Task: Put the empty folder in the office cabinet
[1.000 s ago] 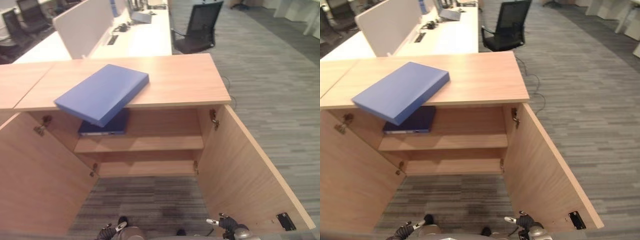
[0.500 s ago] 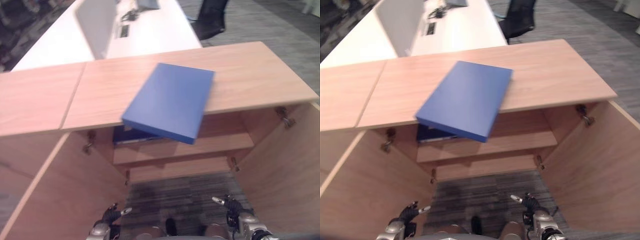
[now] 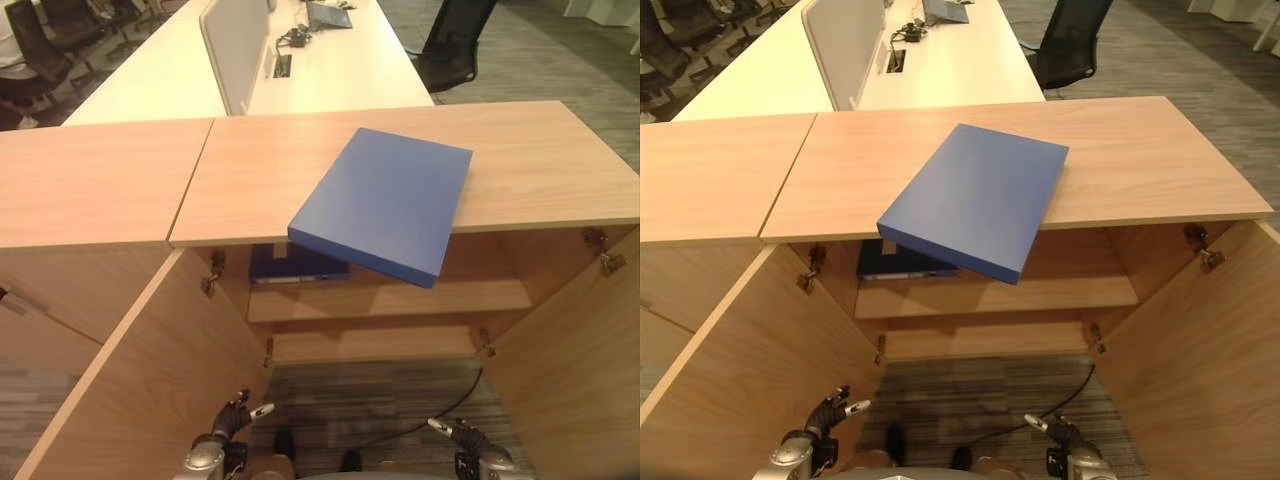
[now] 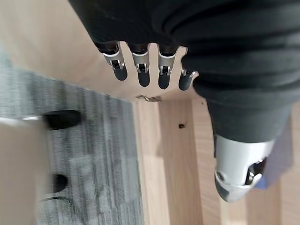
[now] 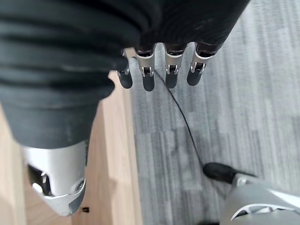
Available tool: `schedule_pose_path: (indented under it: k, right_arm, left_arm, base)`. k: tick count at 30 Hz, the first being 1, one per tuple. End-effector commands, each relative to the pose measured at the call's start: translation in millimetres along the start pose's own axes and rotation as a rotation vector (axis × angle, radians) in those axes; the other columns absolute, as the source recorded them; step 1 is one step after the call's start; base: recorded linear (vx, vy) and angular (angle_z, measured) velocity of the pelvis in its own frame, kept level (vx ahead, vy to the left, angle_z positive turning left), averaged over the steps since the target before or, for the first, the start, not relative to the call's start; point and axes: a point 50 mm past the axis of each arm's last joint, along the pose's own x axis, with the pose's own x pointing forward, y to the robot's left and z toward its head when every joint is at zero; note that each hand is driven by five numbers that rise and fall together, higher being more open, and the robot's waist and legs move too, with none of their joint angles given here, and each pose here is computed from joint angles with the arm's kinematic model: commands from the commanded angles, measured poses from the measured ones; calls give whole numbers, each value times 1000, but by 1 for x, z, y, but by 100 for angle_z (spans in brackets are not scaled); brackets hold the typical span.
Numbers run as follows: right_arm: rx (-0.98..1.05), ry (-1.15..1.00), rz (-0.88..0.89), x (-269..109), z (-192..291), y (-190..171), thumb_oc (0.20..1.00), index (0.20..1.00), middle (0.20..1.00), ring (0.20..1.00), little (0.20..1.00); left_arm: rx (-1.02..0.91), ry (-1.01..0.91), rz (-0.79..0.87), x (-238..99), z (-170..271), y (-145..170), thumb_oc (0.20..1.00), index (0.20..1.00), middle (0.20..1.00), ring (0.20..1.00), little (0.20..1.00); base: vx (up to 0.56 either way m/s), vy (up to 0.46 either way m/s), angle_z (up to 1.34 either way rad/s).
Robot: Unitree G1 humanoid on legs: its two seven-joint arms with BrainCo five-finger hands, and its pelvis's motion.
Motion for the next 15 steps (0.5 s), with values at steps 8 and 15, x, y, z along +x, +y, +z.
schedule_pose_path:
  k: [8,15]
  right_arm:
    - [-57,-7,42,1,3,9,1000,1000,1000,1000,1000]
    - [-65,-9,40,1,2,10,1000,1000,1000,1000,1000]
  left_arm:
    - [47,67,21,-2,-16,6,1000,1000,1000,1000,1000]
    - [68,85,23,-1,-19,3,1000,1000,1000,1000,1000]
  base:
    - [52,38,-8]
    - [12,-4,0]
